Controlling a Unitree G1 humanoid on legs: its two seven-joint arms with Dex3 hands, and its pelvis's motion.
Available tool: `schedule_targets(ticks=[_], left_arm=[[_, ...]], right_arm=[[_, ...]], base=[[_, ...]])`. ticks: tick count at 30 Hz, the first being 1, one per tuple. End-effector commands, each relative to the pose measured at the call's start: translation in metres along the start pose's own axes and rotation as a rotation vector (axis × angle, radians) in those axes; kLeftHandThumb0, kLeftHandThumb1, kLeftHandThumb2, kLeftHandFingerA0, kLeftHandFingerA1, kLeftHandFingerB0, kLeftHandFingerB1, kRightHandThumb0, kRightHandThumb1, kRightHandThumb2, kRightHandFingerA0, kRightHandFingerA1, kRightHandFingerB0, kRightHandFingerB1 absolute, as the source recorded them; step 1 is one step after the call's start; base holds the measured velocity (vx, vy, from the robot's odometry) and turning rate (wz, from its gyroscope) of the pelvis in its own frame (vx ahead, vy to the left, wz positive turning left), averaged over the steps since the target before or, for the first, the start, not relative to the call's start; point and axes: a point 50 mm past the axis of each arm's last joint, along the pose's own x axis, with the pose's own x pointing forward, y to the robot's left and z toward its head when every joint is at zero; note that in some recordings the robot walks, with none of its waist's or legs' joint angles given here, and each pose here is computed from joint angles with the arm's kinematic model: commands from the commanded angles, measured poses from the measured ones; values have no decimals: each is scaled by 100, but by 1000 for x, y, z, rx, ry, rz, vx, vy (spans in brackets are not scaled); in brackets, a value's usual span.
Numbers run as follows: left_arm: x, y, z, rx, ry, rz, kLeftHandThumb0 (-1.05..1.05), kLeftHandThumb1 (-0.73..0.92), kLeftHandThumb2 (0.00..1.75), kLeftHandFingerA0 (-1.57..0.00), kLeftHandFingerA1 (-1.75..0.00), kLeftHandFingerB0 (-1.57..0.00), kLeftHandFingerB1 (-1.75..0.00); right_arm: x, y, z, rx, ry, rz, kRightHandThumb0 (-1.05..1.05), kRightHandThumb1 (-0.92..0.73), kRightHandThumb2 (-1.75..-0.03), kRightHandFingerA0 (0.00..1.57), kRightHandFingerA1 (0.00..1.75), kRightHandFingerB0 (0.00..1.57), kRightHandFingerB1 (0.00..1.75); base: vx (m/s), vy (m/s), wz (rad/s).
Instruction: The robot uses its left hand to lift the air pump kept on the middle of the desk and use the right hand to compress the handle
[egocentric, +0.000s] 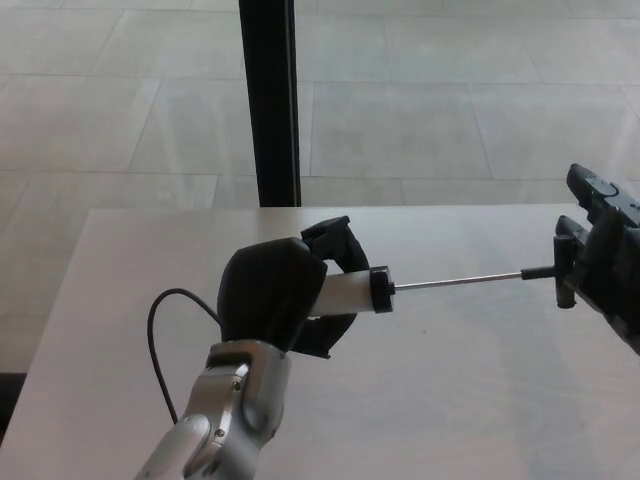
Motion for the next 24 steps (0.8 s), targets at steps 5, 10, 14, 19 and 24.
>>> schedule_targets(ticks=[5, 10, 14, 19, 24], left_arm=[[6, 3, 2, 25, -11, 16, -15, 48, 124, -96, -175, -84, -157], [6, 2, 3, 19, -8, 18, -17, 48, 124, -98, -175, -84, -156], [9, 3, 7, 13, -15, 19, -21, 47, 117, -124, -143, -104, -130], [13, 4, 11, -7, -22, 28, -15, 48, 124, -96, -175, -83, -158], [16, 5, 14, -28, -19, 37, -23, 51, 116, -124, -143, -102, -128]], right_arm=[[10, 1, 14, -43, -13, 27, -105, -92, -133, 0, 4, 11, 7], [13, 4, 15, -70, -16, 33, -100, -92, -132, 0, 9, 10, 12], [13, 11, 15, -31, -25, 25, -102, -90, -130, 0, 8, 12, 13], [9, 19, 3, 22, 1, 34, -105, -92, -132, 0, 6, 9, 6], [7, 25, 0, 74, 7, 31, -102, -92, -132, 0, 6, 7, 6]], base=[[0, 0, 0], [0, 0, 0], [0, 0, 0], [0, 0, 0], [0, 0, 0]])
